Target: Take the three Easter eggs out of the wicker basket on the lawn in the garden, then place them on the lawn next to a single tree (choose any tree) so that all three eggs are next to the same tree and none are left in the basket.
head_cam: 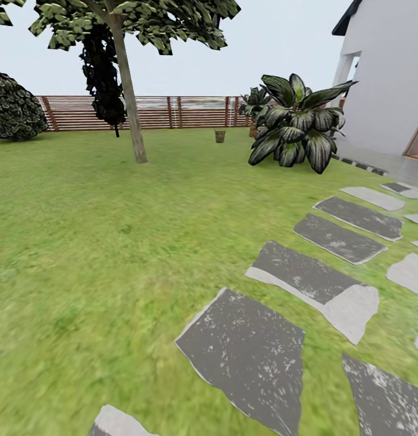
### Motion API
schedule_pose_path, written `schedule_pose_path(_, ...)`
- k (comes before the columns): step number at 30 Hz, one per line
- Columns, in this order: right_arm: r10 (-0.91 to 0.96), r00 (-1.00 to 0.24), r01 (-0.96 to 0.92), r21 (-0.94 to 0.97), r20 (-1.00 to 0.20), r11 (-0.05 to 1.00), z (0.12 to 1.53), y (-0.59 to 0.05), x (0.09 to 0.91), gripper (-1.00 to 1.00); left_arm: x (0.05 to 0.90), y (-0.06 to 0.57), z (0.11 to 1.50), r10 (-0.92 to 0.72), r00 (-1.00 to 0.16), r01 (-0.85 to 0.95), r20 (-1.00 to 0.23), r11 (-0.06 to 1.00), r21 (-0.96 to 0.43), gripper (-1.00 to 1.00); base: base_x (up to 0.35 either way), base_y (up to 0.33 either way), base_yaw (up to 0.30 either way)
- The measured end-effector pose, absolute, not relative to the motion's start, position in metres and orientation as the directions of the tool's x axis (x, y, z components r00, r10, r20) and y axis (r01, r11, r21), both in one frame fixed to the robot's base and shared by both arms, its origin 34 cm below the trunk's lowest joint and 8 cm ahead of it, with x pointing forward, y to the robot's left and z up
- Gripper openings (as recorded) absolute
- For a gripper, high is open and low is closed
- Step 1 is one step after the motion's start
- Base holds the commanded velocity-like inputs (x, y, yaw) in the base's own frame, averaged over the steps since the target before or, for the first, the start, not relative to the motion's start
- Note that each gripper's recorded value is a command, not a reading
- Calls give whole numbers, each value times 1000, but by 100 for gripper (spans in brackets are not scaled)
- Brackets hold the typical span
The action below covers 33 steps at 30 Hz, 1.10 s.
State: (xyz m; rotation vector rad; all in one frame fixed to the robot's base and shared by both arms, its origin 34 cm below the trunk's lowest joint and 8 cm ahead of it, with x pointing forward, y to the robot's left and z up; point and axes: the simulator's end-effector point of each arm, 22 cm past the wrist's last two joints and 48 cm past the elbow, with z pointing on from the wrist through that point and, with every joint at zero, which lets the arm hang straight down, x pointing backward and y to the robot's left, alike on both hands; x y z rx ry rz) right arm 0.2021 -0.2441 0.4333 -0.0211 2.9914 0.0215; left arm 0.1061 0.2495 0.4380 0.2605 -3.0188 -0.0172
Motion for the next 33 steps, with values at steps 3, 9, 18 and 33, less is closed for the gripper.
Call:
schedule_pose_path(3,-13,-989,-15,13,-150,1000,433,-244,202,100,106,249,438,-172,-979,-170,110,985,20,100,314,108,0)
schedule_pose_path(9,-13,-989,-15,14,-150,1000,433,-243,202,100,106,250,438,-171,-979,-170,110,985,21,100,314,108,0)
schedule_pose_path(18,-12,-989,-15,15,-150,1000,433,-243,202,100,106,250,438,-172,-979,-170,110,985,22,100,314,108,0)
schedule_pose_path(33,-13,-989,-15,13,-148,1000,433,-244,202,100,106,250,438,-172,-979,-170,110,985,22,100,314,108,0)
